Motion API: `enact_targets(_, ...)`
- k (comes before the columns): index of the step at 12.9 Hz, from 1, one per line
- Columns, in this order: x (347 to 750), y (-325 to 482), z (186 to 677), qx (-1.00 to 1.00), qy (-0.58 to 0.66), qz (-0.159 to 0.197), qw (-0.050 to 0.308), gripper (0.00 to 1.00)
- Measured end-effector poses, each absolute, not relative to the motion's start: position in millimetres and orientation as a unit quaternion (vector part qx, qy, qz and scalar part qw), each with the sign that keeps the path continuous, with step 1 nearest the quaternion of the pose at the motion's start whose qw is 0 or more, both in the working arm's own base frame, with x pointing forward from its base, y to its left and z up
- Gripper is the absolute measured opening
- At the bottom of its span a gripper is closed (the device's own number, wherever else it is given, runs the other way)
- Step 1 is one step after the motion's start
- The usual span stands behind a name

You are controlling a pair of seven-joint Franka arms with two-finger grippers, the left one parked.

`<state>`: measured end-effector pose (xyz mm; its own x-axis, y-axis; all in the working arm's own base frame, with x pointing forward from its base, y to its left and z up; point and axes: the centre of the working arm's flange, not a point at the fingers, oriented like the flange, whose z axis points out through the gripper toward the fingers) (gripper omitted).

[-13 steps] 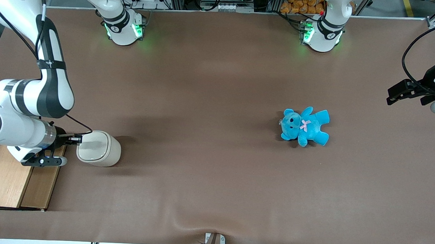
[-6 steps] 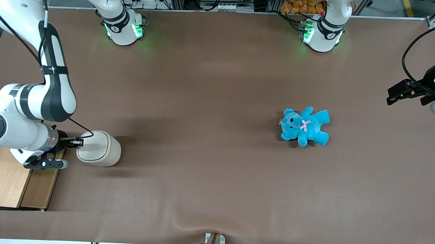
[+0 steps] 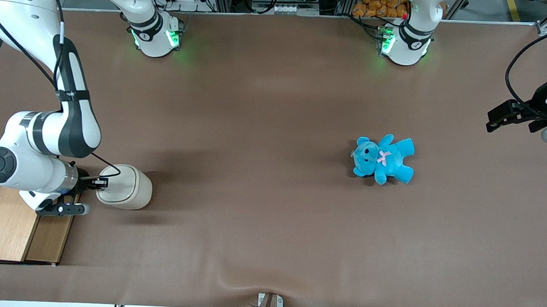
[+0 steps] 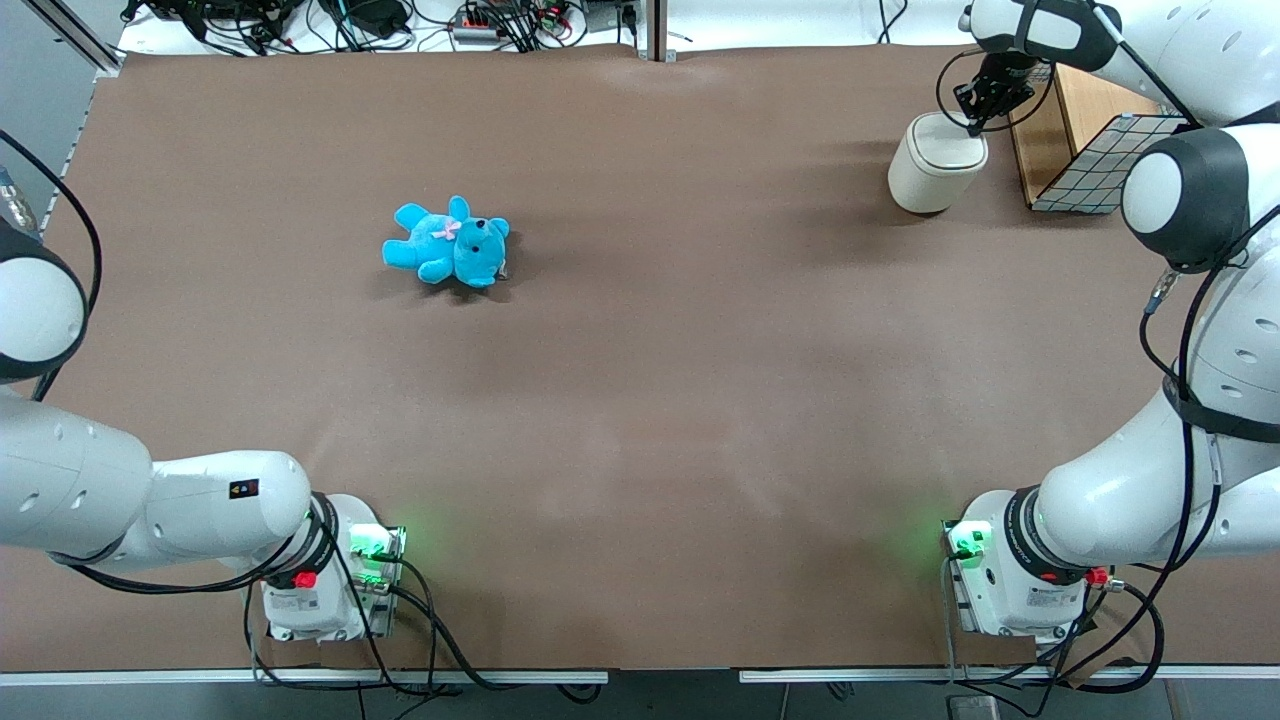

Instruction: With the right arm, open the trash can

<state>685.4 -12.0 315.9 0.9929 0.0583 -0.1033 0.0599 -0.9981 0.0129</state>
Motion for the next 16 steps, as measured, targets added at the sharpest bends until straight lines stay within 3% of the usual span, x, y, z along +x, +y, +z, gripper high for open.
enact_targets(16, 686.2, -16.9, 312.2, 0.999, 0.024, -0.048, 0.004, 0.01)
